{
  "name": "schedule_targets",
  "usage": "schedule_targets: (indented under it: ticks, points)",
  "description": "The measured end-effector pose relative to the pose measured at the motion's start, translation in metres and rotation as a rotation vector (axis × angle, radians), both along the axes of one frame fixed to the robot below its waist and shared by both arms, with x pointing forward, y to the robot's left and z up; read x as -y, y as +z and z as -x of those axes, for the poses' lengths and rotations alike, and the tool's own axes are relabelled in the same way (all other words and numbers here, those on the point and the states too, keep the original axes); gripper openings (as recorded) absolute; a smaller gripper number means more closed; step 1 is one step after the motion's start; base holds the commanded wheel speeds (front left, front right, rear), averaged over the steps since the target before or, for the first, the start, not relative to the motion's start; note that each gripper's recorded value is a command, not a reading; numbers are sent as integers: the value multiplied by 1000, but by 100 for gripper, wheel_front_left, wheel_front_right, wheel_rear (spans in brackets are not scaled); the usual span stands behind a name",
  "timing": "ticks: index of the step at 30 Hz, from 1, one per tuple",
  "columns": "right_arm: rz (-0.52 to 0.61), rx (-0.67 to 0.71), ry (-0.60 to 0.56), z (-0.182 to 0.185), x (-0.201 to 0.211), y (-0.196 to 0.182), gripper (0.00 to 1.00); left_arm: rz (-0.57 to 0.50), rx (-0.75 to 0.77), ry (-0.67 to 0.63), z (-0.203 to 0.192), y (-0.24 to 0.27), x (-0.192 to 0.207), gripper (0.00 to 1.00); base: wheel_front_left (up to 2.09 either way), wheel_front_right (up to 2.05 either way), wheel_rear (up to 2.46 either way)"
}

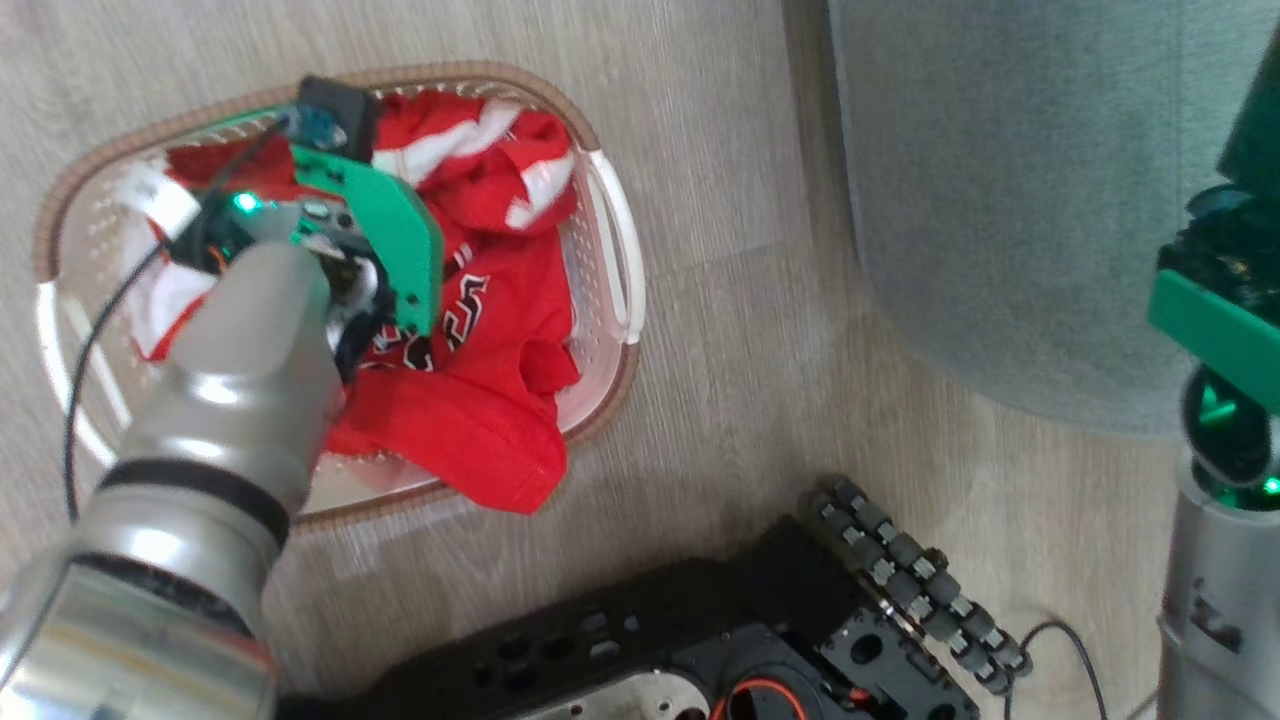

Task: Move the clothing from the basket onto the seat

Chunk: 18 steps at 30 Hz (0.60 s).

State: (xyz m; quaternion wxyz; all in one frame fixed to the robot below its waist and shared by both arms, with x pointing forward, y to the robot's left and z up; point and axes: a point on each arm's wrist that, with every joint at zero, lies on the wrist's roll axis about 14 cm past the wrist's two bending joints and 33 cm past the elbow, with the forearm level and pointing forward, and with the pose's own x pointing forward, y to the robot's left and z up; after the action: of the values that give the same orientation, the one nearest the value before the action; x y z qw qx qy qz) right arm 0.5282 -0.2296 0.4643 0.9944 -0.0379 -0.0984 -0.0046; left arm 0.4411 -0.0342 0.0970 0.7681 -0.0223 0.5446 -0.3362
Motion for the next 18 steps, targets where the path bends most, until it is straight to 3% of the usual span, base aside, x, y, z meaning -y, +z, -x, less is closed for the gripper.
schedule_targets:
  ticks: [18]
  points:
    - [-28, 111, 23, 32, -11, 76, 100, 249, 230, 124, 9, 142, 17, 0, 0, 0, 0]
